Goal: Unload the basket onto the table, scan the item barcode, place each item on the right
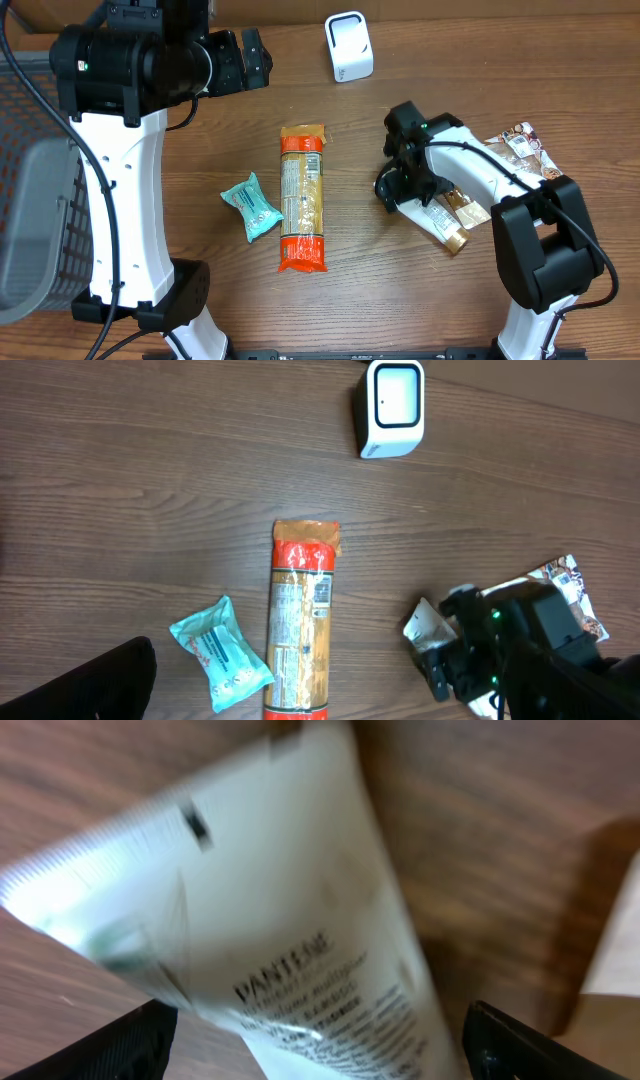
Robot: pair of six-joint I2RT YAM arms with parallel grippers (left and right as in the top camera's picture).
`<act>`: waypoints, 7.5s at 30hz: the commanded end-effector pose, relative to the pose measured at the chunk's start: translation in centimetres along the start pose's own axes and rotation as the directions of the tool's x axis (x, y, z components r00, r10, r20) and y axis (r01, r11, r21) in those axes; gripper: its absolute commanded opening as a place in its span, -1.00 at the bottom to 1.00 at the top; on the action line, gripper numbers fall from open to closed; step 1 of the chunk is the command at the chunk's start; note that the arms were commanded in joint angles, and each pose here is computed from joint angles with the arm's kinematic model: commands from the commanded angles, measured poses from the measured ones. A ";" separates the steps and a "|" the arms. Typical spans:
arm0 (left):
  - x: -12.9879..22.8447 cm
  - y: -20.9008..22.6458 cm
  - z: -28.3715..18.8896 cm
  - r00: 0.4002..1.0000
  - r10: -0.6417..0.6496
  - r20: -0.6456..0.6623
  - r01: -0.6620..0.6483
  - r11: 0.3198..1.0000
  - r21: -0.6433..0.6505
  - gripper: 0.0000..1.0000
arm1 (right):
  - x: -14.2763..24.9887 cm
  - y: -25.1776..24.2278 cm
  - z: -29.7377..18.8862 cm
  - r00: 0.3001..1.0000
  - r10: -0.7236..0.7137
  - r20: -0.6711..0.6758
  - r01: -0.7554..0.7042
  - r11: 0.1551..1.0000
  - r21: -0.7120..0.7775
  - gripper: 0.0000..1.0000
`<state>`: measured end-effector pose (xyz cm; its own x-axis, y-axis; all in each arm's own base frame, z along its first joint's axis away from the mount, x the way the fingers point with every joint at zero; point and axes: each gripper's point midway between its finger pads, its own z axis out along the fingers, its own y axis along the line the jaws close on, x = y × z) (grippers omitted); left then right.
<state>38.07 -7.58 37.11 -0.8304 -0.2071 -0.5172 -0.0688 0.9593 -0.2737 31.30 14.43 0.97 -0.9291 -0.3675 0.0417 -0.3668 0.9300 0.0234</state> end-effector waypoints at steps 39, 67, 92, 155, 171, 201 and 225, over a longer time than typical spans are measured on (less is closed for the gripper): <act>-0.2 0.0 0.3 1.000 0.017 0.002 -0.017 1.000 -0.006 0.99 | -5.1 13.8 -4.6 0.376 -0.890 0.257 0.858 0.439 0.266 1.00; -0.2 0.0 0.3 1.000 0.017 0.001 -0.017 1.000 -0.006 0.99 | -5.0 11.9 -4.9 0.369 0.929 0.026 -0.814 0.336 -0.474 1.00; -0.2 0.0 0.3 1.000 0.017 0.002 -0.017 1.000 -0.006 0.99 | -3.6 15.4 -5.3 0.929 0.008 0.369 0.203 0.825 -0.528 -0.07; -0.2 0.0 0.3 1.000 0.017 0.001 -0.017 1.000 -0.006 0.99 | -5.1 13.9 -0.8 0.973 0.192 0.129 -0.062 0.755 -0.652 -0.60; -0.2 0.0 0.3 1.000 0.017 0.002 -0.017 1.000 -0.006 0.99 | -2.4 15.7 2.4 0.907 0.420 -0.039 -0.390 0.801 -0.453 0.25; -0.2 0.0 0.3 1.000 0.017 0.001 -0.017 1.000 -0.006 0.99 | -4.1 15.5 -9.4 0.978 0.030 0.207 0.137 0.656 -0.742 -0.92; -0.2 0.0 0.3 1.000 0.017 0.001 -0.017 1.000 -0.006 0.99 | -4.0 4.9 -30.2 0.711 0.237 0.662 0.321 0.728 -0.606 -0.93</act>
<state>38.08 -7.57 37.12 -0.8302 -0.2074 -0.5175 -0.0690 0.9593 -0.2738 31.70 21.81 27.95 -0.8251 -0.1213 -0.5518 -0.5547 0.3594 0.7505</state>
